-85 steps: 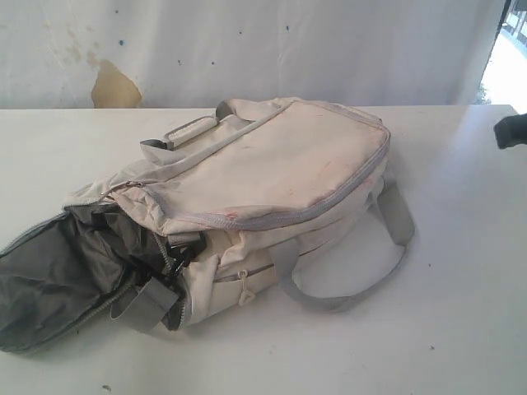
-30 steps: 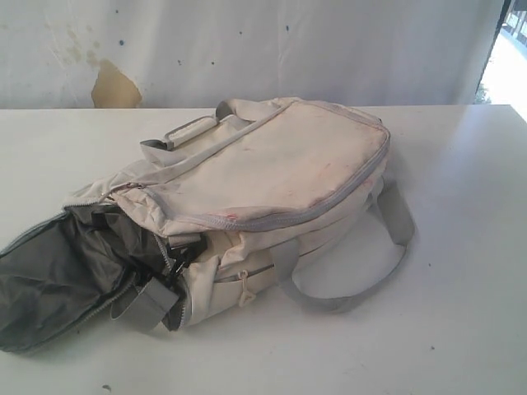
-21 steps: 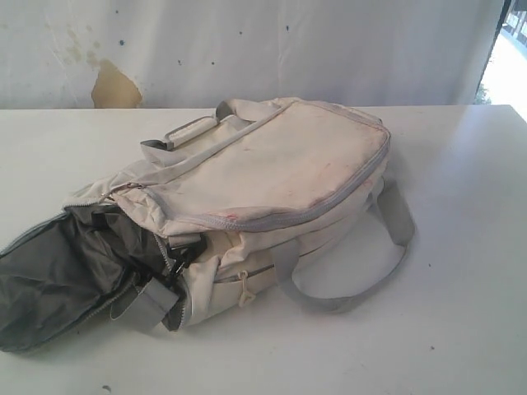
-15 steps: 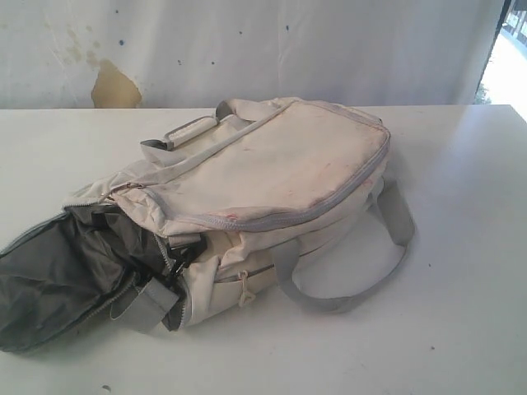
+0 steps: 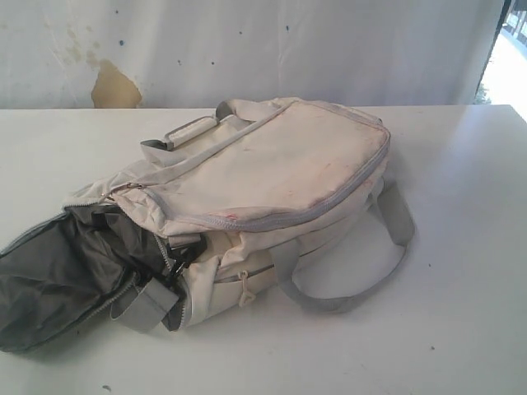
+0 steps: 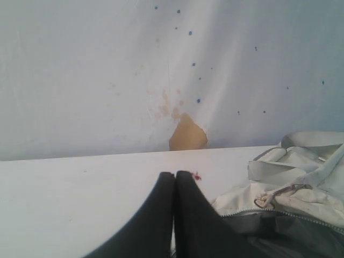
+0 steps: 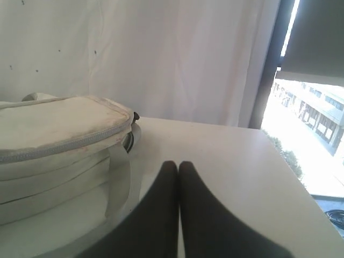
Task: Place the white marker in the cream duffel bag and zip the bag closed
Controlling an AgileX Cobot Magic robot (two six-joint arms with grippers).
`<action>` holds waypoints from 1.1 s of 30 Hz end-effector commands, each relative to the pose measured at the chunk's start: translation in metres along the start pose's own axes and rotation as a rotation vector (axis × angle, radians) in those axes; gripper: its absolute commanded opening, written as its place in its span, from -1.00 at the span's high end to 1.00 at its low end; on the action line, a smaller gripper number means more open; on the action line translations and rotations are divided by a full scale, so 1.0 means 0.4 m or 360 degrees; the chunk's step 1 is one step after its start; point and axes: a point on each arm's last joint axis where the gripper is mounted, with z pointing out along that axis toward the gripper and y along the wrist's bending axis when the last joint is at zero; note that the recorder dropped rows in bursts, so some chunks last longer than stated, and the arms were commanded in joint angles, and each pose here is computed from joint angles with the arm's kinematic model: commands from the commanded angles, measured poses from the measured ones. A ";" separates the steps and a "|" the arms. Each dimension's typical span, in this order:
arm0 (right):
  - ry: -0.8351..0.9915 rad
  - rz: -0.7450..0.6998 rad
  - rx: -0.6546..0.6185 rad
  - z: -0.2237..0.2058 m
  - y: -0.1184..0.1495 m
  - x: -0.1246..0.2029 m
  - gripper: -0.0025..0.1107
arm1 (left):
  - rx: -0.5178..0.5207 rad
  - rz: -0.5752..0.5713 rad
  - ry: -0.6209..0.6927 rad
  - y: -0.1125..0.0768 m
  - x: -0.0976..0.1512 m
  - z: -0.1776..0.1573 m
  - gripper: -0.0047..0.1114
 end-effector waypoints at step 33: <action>0.0034 0.0097 0.0005 0.000 0.000 0.009 0.96 | 0.0009 -0.0049 0.0011 -0.001 0.005 0.000 0.92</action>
